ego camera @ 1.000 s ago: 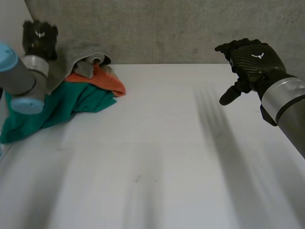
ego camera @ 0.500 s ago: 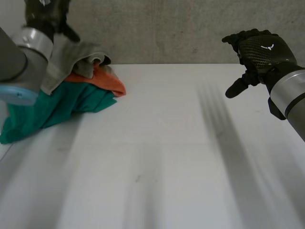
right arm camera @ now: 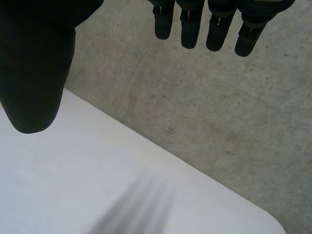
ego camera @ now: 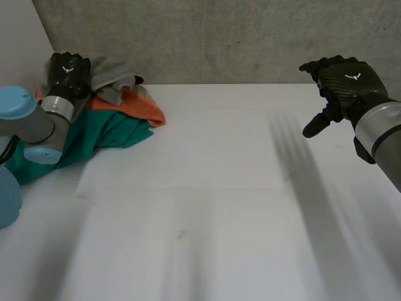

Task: Fold the laundry.

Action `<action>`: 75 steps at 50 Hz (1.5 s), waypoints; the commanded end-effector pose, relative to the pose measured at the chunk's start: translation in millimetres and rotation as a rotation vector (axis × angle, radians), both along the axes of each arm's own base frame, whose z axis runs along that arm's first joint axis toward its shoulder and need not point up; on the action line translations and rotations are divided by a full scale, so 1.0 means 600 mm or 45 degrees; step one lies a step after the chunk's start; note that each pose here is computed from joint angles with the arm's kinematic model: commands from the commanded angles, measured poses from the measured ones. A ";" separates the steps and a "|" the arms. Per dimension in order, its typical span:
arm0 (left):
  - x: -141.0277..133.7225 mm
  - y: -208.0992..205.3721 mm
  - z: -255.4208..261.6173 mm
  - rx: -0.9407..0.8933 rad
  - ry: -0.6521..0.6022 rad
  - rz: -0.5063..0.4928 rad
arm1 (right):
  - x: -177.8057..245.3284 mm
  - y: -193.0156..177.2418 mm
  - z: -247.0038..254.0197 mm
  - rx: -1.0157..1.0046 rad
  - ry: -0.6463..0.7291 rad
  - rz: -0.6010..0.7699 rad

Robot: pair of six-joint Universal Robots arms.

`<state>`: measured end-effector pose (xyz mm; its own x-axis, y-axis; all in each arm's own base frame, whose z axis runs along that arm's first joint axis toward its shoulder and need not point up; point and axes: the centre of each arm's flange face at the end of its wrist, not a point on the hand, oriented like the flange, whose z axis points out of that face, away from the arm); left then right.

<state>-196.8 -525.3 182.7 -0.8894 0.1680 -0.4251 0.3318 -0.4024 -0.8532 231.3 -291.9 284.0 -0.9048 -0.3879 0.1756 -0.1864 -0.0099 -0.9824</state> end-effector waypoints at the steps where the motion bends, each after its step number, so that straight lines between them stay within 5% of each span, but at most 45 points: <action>1: -0.038 0.025 0.090 -0.164 0.048 -0.023 | 0.002 -0.002 -0.010 0.004 0.048 0.002; 11: -0.098 0.211 0.433 -0.572 0.400 -0.340 | 0.001 -0.002 -0.008 0.000 0.048 0.002; 22: -0.172 0.387 0.571 -0.728 0.683 -0.630 | -0.006 0.009 0.033 -0.083 0.011 -0.015; 29: -0.217 0.389 0.479 -0.448 0.669 -0.649 | -0.013 0.014 0.054 -0.130 -0.002 -0.030; 38: -0.282 0.417 0.243 0.113 0.513 -0.634 | -0.033 0.002 0.060 -0.147 0.006 -0.067; 49: -0.233 0.398 0.043 0.681 0.271 -0.398 | -0.017 0.002 -0.009 0.082 0.142 0.038; 60: -0.180 0.436 0.065 0.678 0.025 -0.287 | 0.021 0.068 -0.104 0.429 0.298 0.213; 68: -0.151 0.480 0.057 0.696 -0.025 -0.212 | 0.045 0.062 -0.165 0.388 0.138 0.195; 75: -0.172 0.495 0.020 0.669 -0.027 -0.247 | 0.071 0.062 -0.209 0.494 0.069 0.110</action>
<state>-290.4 -232.5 212.6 -0.8175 0.5156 -0.2566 0.3228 0.0412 -0.9456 263.6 -252.3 177.8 -0.8210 -0.5636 0.0910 -0.2929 0.2790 -0.9145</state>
